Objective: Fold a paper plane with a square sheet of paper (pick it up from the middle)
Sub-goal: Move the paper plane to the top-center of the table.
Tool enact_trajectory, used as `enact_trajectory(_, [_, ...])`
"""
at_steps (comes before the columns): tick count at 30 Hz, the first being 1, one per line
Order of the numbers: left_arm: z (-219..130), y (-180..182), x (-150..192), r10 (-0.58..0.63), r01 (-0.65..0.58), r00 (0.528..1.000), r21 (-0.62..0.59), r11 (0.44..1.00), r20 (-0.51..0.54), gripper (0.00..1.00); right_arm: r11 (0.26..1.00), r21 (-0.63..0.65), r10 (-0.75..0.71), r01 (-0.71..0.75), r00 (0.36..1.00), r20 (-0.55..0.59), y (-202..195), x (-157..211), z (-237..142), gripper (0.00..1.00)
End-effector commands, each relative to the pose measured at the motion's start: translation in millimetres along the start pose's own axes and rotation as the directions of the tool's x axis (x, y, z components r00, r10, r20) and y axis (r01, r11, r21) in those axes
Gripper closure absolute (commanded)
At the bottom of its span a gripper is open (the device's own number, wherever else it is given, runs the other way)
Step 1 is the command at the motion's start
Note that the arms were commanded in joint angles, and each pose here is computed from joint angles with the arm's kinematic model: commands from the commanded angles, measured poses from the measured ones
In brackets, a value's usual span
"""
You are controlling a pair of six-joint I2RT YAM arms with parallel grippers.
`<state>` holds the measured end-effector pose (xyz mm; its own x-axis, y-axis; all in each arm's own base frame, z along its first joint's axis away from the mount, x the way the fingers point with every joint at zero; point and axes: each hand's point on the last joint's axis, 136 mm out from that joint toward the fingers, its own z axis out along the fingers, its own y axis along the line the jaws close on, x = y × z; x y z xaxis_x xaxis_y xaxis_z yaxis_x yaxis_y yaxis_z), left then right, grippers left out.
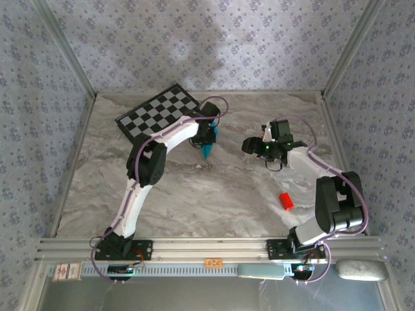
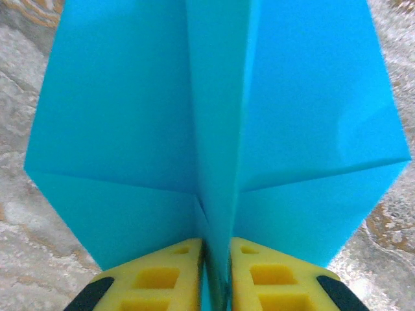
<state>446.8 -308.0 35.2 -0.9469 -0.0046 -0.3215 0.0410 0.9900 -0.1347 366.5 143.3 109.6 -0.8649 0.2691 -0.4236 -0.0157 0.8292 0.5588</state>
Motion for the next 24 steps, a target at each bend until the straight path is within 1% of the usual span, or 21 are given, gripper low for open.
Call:
enact_trajectory(1, [7.0, 0.6, 10.4, 0.01, -0.011, 0.999, -0.021, 1.0, -0.049, 0.82, 1.0, -0.024, 0.007, -0.007, 1.0, -0.007, 2.0, -0.5, 1.2, 0.32])
enact_trajectory(7, [10.4, 3.2, 14.9, 0.027, -0.03, 0.998, -0.059, 0.998, -0.049, 0.76, 1.0, -0.028, 0.009, -0.01, 1.0, -0.009, 2.7, -0.3, 1.4, 0.32])
enact_trajectory(11, [14.4, 6.1, 20.6, 0.037, -0.042, 0.998, -0.091, 0.995, -0.056, 0.7, 1.0, -0.028, 0.011, -0.011, 1.0, -0.013, 2.5, 0.7, 1.6, 0.32])
enact_trajectory(24, [26.0, 13.5, 29.4, 0.029, -0.039, 0.998, -0.15, 0.988, -0.064, 0.59, 1.0, -0.026, 0.014, -0.014, 1.0, -0.017, 0.4, 3.4, 2.5, 0.32])
